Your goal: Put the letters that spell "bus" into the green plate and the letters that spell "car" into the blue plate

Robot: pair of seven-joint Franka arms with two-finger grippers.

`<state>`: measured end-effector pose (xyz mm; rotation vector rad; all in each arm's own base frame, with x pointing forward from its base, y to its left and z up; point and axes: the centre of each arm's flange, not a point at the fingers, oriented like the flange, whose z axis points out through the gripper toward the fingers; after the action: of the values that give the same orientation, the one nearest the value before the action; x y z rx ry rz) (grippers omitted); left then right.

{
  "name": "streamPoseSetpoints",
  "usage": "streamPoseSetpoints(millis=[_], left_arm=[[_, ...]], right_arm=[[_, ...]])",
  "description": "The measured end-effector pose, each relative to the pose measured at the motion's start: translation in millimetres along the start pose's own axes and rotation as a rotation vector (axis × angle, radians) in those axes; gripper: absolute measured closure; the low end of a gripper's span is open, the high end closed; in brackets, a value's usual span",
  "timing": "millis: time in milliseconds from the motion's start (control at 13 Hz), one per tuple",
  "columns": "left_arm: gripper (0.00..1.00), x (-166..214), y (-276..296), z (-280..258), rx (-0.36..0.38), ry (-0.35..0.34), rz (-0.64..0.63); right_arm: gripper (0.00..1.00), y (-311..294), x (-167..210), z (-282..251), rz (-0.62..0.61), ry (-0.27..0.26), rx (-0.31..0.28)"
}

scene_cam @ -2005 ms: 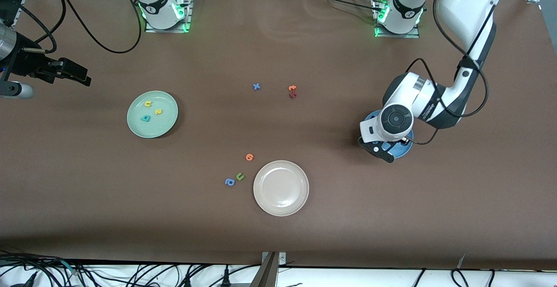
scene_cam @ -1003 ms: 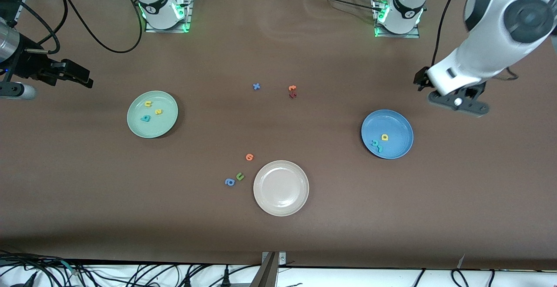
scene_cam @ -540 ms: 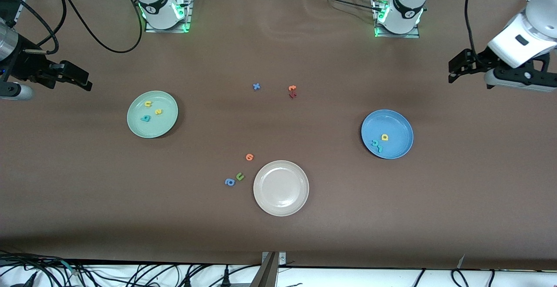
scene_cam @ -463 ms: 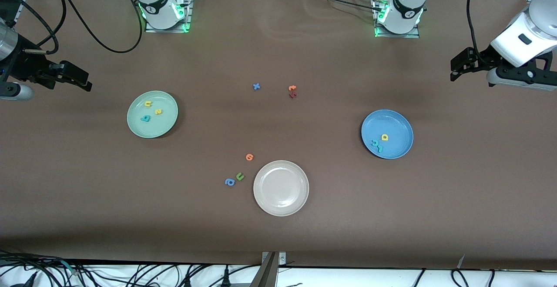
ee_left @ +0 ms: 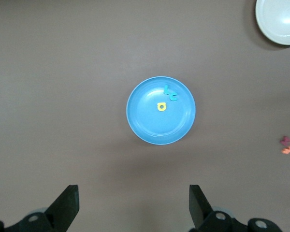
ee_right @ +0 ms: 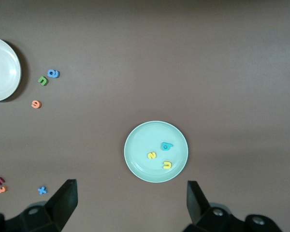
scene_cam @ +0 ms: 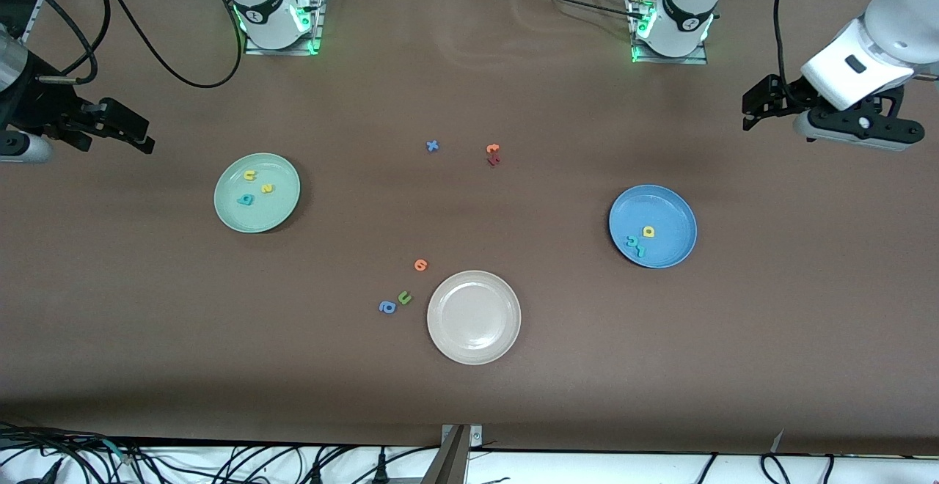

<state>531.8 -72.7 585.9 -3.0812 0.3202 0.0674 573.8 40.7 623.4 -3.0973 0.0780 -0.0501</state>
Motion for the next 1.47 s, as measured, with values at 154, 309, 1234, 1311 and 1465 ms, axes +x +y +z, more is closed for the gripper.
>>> streamPoseSetpoints(millis=[154, 309, 1234, 1311, 1465], left_arm=[[0.00, 5.3, 8.4, 2.2, 0.011, -0.013, 0.019], [0.00, 6.1, 7.2, 3.9, 0.005, -0.020, 0.016], [0.00, 5.2, -7.7, 3.4, -0.036, -0.019, -0.020], [0.00, 5.5, -7.7, 4.2, -0.036, -0.021, -0.023], [0.00, 6.6, -6.5, 7.5, -0.037, -0.031, -0.044]], right_arm=[[0.00, -0.8, -0.3, -2.9, -0.001, 0.006, 0.001], [0.00, -0.8, -0.3, -3.1, 0.002, 0.006, 0.001], [0.00, -2.3, -0.3, -3.2, 0.014, 0.008, 0.002], [0.00, -2.2, -0.2, -3.2, 0.014, 0.008, 0.002], [0.00, -2.1, -0.2, -3.2, 0.015, 0.008, 0.002]])
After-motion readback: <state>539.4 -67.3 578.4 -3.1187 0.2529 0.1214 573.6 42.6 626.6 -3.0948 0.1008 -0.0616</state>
